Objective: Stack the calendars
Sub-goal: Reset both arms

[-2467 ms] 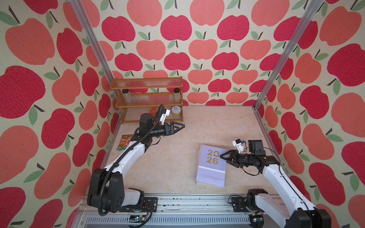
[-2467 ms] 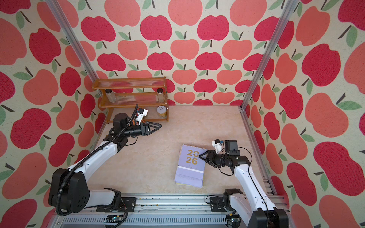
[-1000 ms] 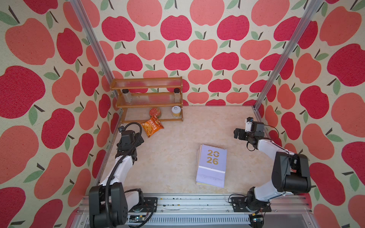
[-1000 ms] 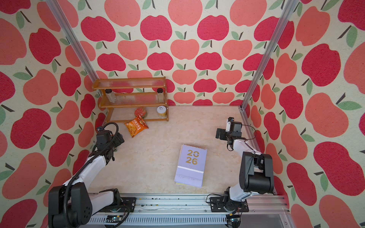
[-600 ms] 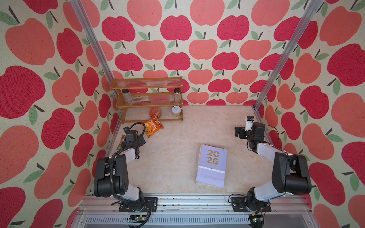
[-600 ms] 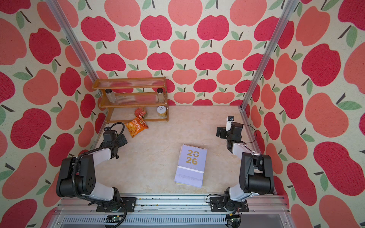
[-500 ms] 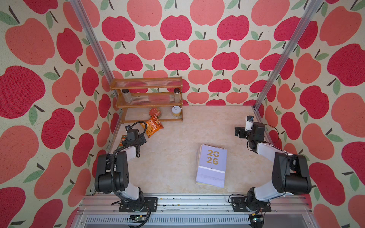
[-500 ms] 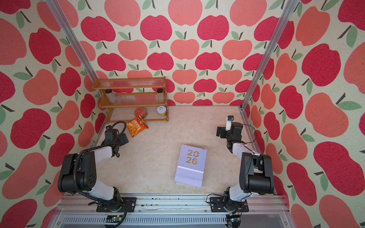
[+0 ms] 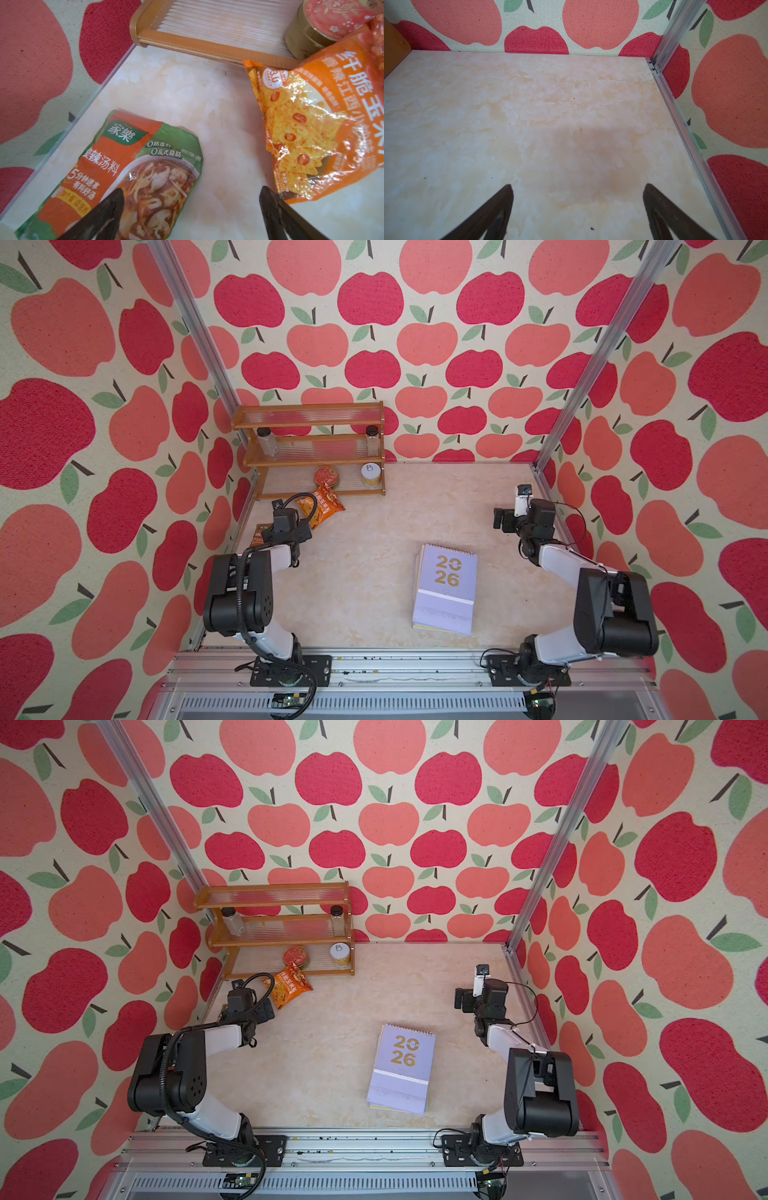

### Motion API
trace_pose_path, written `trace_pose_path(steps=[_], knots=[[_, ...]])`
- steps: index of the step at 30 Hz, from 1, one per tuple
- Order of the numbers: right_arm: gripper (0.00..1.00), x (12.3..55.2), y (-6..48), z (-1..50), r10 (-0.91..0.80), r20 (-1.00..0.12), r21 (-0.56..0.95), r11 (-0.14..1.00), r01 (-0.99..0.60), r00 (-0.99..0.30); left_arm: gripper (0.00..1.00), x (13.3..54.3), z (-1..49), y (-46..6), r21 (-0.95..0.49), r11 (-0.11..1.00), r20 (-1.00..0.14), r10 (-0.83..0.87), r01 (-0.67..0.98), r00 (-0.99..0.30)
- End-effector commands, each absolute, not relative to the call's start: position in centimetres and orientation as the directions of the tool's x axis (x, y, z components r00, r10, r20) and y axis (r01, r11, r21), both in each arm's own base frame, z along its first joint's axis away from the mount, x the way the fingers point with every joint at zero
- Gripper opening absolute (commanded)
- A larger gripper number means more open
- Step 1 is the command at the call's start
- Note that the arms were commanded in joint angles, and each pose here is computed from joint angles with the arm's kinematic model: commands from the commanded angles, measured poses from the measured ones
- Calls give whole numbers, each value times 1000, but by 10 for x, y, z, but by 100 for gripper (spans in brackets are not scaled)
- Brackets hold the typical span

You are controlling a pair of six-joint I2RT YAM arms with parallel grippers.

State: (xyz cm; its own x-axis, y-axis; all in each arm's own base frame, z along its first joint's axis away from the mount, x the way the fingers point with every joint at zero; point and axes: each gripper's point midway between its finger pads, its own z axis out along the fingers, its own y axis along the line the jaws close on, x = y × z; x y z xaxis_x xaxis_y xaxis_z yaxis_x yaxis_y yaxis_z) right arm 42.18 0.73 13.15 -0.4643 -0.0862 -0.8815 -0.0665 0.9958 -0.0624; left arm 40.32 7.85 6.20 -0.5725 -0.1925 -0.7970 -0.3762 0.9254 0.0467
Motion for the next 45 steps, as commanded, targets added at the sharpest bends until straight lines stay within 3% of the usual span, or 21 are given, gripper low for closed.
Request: trace_pose_path(steps=[1, 16, 23, 25, 32, 45], knots=[[99, 408, 2, 135, -84, -896, -80, 996, -26, -436, 99, 406, 80, 77, 32, 934, -850, -162, -355, -501], [99, 397, 6, 90, -63, -926, -53, 998, -35, -372, 99, 404, 82, 74, 22, 942, -862, -152, -335, -484], [99, 397, 13, 89, -98, -930, -83, 995, -59, -354, 99, 399, 85, 74, 58, 927, -882, -126, -371, -453], [99, 396, 14, 89, -101, -928, -84, 995, -61, -360, 99, 399, 87, 57, 70, 953, -901, -65, -293, -429], [99, 397, 13, 89, -103, -928, -88, 994, -58, -358, 99, 393, 80, 53, -14, 976, -925, -94, -215, -367], [99, 397, 17, 89, -124, -924, -108, 992, -63, -361, 99, 394, 78, 49, -7, 980, -916, -86, -199, -393]])
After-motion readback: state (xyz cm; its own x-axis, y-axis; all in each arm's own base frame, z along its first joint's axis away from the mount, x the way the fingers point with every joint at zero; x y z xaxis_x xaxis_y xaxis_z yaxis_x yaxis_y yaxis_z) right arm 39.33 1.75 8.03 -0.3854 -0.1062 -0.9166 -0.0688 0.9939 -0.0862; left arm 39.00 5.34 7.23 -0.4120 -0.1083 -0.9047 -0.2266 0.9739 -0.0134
